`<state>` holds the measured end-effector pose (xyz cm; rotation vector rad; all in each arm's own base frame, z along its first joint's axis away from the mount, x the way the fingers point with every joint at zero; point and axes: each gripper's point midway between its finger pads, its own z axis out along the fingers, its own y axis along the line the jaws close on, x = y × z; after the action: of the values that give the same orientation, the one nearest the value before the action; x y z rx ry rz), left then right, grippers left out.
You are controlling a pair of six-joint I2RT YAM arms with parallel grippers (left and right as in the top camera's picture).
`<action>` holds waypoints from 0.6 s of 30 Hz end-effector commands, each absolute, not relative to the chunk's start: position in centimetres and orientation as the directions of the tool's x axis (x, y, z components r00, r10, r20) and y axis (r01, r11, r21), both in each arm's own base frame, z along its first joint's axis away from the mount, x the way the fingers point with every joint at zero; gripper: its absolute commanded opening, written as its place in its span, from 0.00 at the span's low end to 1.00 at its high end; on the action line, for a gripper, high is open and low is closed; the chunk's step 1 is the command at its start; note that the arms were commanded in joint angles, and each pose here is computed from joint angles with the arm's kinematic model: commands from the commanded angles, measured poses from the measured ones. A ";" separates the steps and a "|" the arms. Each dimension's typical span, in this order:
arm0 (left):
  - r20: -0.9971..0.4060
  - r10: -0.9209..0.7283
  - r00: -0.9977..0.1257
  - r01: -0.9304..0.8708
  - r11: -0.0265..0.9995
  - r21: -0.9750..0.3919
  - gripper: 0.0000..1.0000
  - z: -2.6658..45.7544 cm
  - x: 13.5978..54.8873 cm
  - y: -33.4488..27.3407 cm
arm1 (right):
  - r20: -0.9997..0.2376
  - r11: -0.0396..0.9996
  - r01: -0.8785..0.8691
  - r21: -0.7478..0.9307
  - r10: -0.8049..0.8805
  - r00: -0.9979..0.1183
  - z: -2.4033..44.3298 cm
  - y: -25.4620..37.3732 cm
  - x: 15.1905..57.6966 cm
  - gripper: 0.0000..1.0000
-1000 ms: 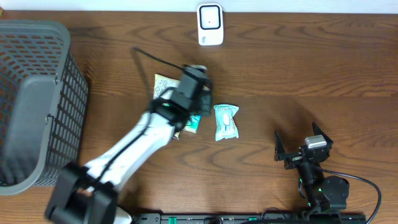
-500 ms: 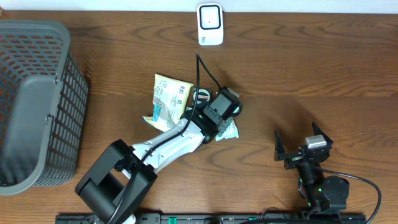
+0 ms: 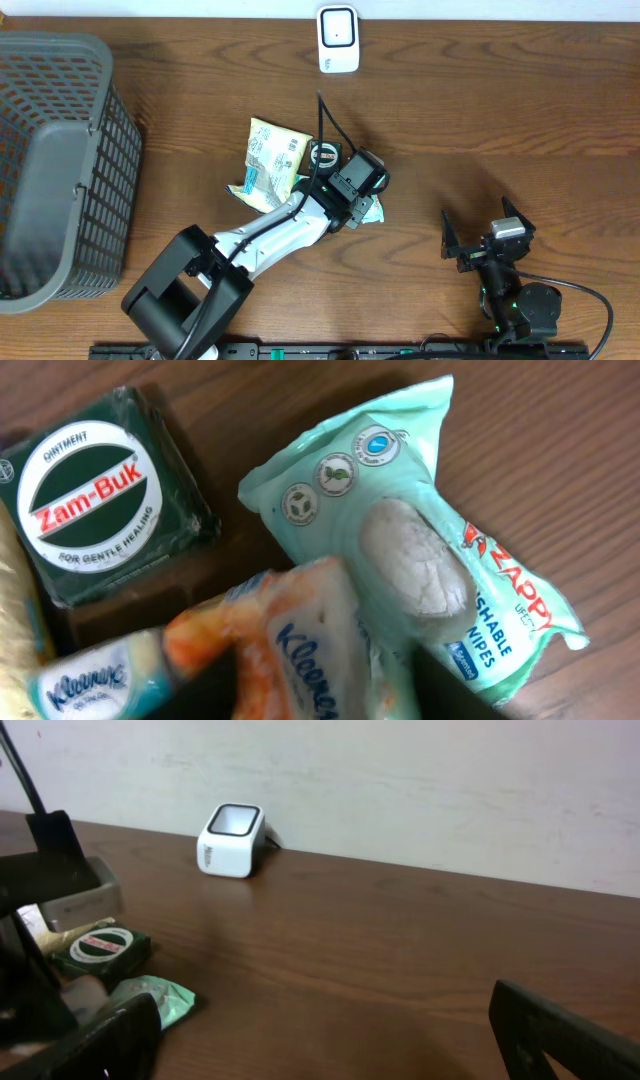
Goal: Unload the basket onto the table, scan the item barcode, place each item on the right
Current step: 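Carry the orange Kleenex pack to the table center, release, retract left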
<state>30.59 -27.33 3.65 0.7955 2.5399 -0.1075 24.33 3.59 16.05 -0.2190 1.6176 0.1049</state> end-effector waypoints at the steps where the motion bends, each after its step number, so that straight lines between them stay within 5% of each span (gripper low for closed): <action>1: -0.514 0.425 -0.745 0.503 0.864 -0.013 0.95 6.2 30.5 -28.0 | -0.996 0.979 -0.196 -0.060 -0.071 -0.052 15.9 3.4 24.4 0.99; 10: -0.631 0.249 -0.735 0.405 0.907 -0.113 1.00 14.0 30.9 -26.0 | -0.996 0.979 -0.196 -0.060 -0.071 -0.052 15.9 3.4 24.4 0.99; 18: -0.627 0.117 -0.770 0.249 0.960 -0.128 1.00 18.1 30.7 -18.2 | -0.996 0.979 -0.196 -0.060 -0.071 -0.052 15.9 3.4 24.4 0.99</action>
<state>30.54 -20.59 17.13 0.3543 2.4428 -0.2717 24.33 3.58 16.06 -0.2187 1.6173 0.1045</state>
